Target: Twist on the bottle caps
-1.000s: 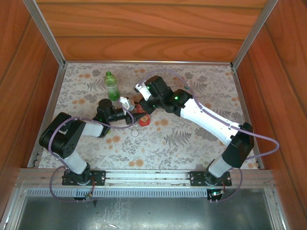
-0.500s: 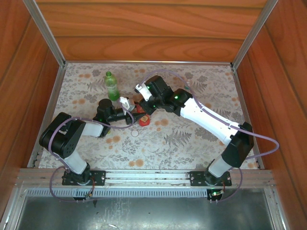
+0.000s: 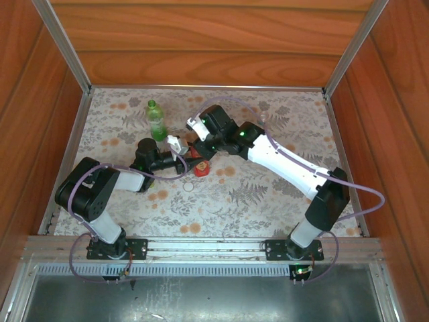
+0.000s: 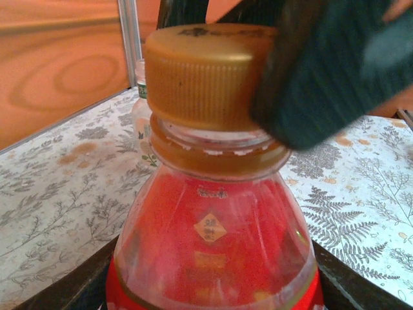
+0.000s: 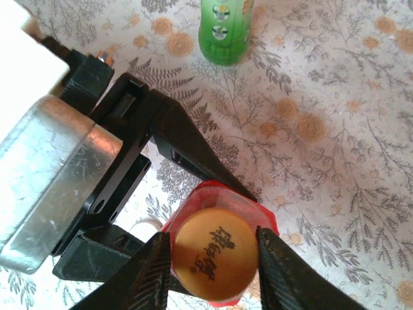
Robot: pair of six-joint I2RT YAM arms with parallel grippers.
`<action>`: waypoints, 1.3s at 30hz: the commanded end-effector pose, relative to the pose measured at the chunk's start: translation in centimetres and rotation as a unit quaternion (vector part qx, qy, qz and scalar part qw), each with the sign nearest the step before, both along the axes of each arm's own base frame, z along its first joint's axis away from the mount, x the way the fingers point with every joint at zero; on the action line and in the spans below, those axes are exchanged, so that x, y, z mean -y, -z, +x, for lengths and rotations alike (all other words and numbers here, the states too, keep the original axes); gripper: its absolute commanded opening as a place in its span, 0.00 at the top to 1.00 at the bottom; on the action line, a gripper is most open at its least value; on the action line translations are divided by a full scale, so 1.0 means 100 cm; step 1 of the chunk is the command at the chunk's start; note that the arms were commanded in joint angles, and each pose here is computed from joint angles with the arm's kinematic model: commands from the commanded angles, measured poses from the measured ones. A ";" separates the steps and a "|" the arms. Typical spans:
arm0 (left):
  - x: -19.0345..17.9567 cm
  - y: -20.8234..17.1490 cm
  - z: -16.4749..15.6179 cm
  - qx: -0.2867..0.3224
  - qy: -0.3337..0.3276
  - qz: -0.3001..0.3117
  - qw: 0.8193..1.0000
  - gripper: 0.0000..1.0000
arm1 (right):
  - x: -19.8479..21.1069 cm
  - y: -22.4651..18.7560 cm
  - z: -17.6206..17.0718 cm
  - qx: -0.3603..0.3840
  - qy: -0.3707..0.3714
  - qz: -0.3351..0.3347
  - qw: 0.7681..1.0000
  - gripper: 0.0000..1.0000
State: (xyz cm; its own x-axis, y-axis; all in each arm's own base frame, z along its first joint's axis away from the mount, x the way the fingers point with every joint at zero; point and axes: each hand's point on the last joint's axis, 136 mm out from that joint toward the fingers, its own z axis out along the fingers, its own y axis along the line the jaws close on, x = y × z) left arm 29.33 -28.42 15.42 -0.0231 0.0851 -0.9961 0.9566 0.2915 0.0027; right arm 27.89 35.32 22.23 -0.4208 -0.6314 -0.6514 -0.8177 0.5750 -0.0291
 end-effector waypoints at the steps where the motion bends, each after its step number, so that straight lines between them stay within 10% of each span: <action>1: 0.003 0.005 -0.001 -0.015 0.007 0.004 1.000 0.42 | 0.004 -0.001 -0.009 -0.009 -0.012 0.002 1.000 0.53; 13: 0.005 -0.002 -0.005 -0.027 0.023 -0.004 0.999 0.42 | 0.020 -0.033 -0.016 -0.012 0.029 0.092 0.995 0.27; 21: 0.014 -0.011 -0.018 -0.035 0.056 -0.012 0.998 0.42 | 0.050 -0.034 -0.007 -0.108 0.113 0.150 0.976 0.33; 39: 0.026 -0.003 -0.023 -0.032 0.067 0.011 0.997 0.43 | 0.037 -0.022 -0.001 -0.157 0.050 0.177 0.970 0.65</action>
State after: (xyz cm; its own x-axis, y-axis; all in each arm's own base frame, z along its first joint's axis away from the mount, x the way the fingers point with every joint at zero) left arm 27.38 -30.65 15.38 -0.0851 0.1064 -0.9907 0.9802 0.1875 -0.0641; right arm 27.98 30.80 25.25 -0.6740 -0.3181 -0.6667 -0.6788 0.6228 0.3890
